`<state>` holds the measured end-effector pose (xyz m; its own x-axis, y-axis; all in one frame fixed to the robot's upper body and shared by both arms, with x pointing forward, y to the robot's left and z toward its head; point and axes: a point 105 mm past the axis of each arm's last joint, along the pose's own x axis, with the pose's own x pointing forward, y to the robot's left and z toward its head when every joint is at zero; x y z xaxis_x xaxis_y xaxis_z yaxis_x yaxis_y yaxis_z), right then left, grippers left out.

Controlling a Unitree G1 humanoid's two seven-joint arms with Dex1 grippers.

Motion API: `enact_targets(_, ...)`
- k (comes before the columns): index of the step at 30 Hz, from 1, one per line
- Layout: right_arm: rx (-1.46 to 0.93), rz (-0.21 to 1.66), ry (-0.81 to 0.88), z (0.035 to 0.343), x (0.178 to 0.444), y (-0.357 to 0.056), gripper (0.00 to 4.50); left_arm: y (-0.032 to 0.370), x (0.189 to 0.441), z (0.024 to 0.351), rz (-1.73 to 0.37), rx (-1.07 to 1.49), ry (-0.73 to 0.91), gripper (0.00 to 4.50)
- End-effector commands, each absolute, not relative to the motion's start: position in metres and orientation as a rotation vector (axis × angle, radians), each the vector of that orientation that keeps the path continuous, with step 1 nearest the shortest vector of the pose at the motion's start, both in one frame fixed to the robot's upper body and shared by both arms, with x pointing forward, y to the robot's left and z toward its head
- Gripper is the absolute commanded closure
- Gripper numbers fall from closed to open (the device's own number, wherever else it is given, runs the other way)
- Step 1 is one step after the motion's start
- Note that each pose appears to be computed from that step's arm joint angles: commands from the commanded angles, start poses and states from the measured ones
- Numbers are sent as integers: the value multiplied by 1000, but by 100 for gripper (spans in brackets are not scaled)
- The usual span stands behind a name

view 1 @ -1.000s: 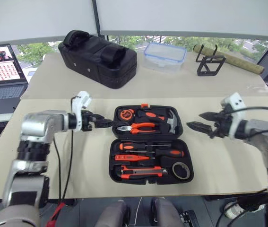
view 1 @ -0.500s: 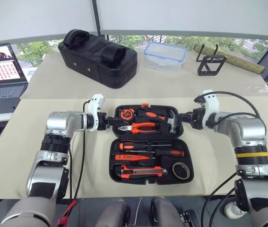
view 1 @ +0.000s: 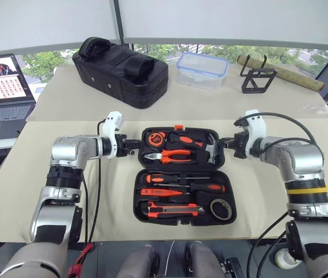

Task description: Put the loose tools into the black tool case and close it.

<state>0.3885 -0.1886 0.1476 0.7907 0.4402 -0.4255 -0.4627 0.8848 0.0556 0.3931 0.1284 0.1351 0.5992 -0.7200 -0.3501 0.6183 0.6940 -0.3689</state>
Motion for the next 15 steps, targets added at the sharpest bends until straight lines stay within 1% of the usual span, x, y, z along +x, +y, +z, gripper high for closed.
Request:
enact_targets(1, -101, 551, 159, 218, 405, -161, 450, 105, 408, 189, -824, -159, 192, 447)
enact_targets(5, -112, 516, 45, 241, 414, -163, 450, 98, 412, 215, -838, -128, 25, 447)
enact_targets(8, -232, 512, -61, 248, 412, -160, 450, 97, 409, 218, -851, -73, -53, 447)
enact_targets(11, -258, 523, -78, 235, 406, -157, 450, 100, 405, 203, -857, -21, -54, 447)
enact_targets(15, -334, 538, -114, 210, 388, -154, 450, 104, 393, 180, -847, 45, -59, 447)
